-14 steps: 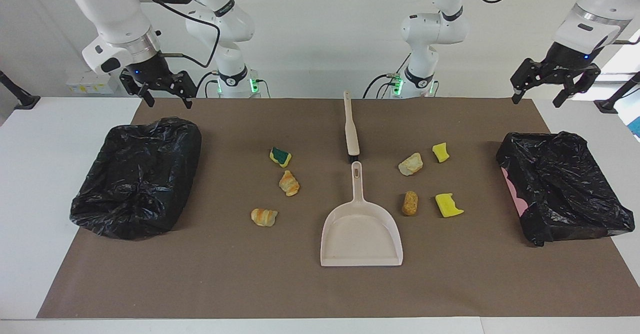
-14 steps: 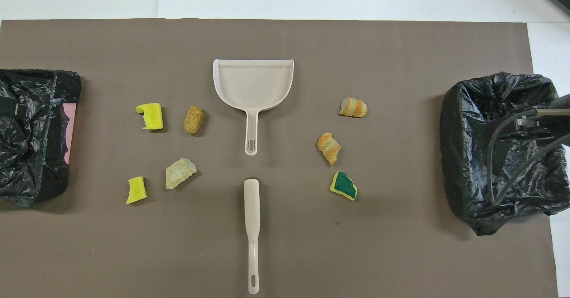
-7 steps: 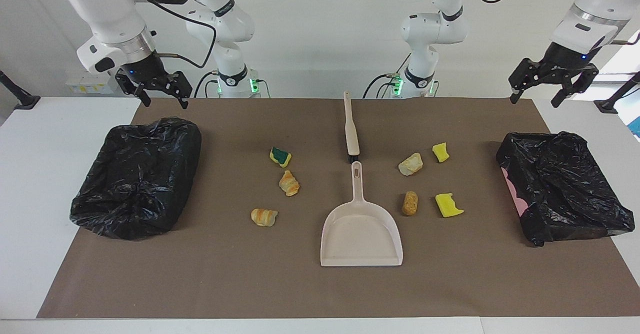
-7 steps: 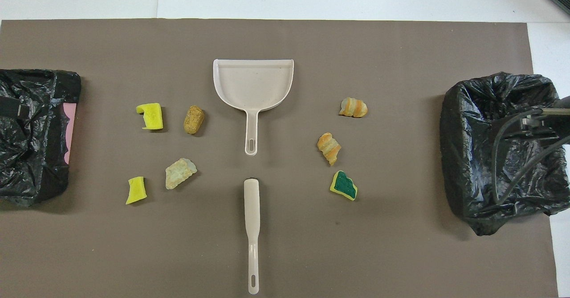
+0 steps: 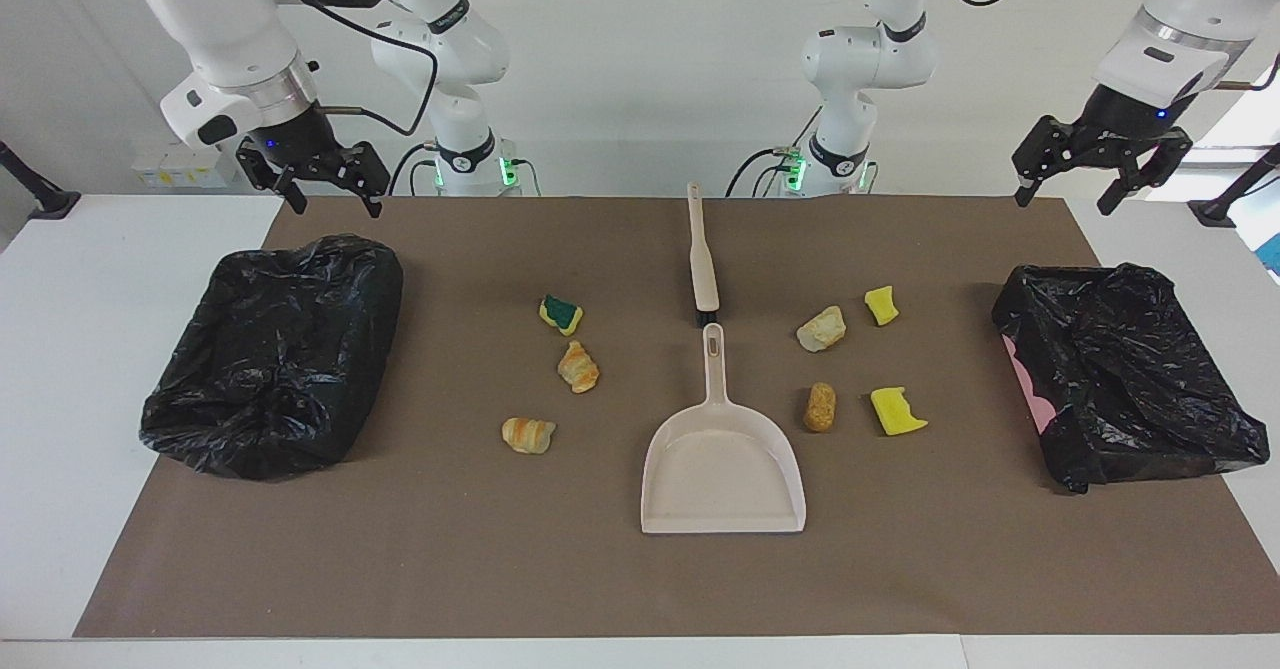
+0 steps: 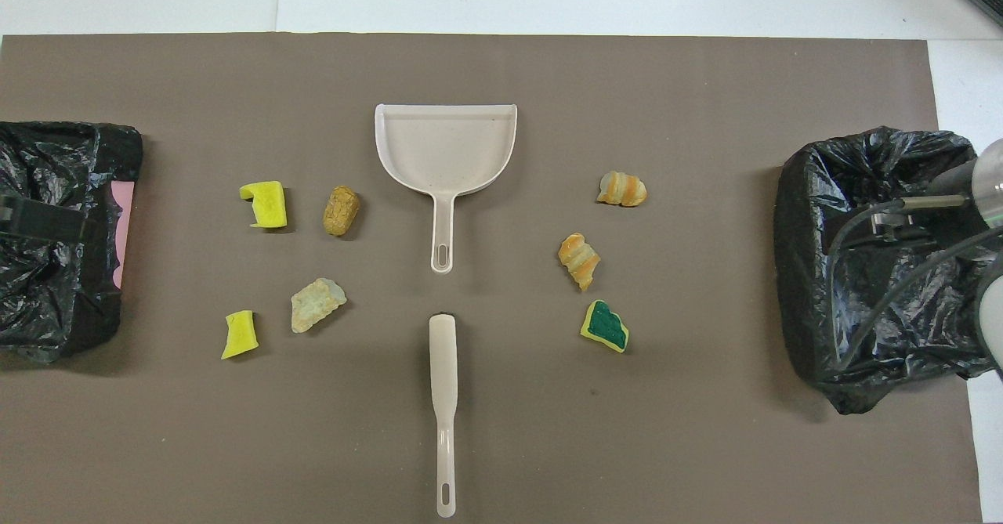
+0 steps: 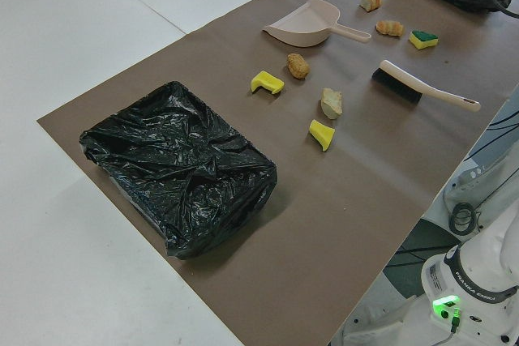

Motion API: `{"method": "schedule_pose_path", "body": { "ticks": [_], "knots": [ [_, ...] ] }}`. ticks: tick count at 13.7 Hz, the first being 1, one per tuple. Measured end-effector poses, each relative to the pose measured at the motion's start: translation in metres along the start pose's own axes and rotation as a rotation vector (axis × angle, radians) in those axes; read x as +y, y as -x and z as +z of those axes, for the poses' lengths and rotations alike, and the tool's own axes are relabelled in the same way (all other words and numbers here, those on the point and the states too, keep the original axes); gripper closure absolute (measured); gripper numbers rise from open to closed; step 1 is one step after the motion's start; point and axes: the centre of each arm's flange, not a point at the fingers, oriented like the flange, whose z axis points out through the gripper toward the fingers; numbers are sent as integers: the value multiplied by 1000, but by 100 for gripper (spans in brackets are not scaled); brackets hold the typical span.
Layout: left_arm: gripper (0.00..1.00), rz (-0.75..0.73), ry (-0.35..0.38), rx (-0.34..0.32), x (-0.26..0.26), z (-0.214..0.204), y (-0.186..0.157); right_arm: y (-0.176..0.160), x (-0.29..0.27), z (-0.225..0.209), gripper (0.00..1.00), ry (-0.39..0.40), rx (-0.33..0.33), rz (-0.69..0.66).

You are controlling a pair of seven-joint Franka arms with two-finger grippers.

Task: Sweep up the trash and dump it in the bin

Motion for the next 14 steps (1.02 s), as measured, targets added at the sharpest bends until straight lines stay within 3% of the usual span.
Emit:
{"method": "schedule_pose_path", "body": {
  "ticks": [7,9,14],
  "knots": [
    [0,-61,-4,-86,176,101,53,-46,-120,79,0,-15,6,-51],
    [0,-84,-14,-95,222,129,72,-54,-174,108,0,-27,35,-44],
    [0,-96,-27,-95,301,188,125,-51,-277,172,0,-54,62,21]
  ]
}}
